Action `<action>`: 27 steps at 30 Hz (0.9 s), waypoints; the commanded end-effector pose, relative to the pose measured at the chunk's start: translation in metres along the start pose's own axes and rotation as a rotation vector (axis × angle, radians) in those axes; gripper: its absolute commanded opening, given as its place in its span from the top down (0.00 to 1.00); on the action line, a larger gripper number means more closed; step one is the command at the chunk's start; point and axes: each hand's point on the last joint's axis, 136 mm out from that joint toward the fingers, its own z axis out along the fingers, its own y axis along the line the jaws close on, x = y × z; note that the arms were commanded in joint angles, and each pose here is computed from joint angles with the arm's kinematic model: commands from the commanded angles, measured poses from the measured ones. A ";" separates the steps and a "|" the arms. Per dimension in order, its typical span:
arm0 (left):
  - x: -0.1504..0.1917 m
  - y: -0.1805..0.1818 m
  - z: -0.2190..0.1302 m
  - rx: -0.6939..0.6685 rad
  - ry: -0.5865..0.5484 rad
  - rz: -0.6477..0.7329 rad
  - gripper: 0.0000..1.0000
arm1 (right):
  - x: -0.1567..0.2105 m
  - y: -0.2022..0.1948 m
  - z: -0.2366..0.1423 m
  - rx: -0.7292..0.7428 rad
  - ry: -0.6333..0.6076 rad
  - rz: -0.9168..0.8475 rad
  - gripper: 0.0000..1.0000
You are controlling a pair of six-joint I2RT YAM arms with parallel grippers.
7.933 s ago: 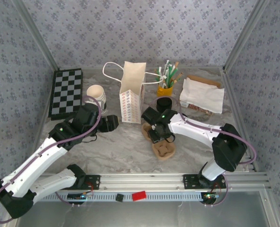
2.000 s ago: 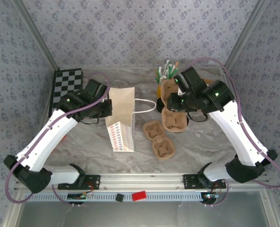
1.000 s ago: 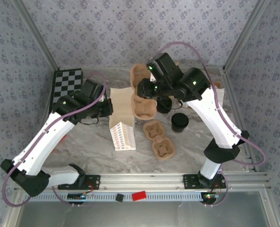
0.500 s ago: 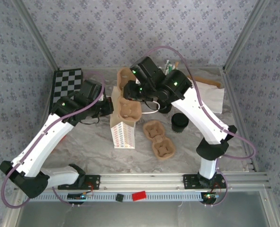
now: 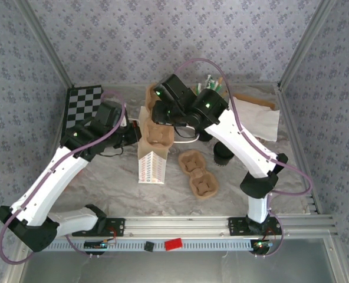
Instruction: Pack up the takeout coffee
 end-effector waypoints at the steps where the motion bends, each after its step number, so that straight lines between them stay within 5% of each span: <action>1: -0.009 -0.006 -0.007 0.042 -0.043 -0.035 1.00 | 0.004 -0.010 0.010 0.075 -0.019 0.009 0.73; 27: -0.013 -0.010 -0.022 0.089 -0.093 -0.086 1.00 | 0.011 0.002 0.023 0.026 0.004 0.106 0.76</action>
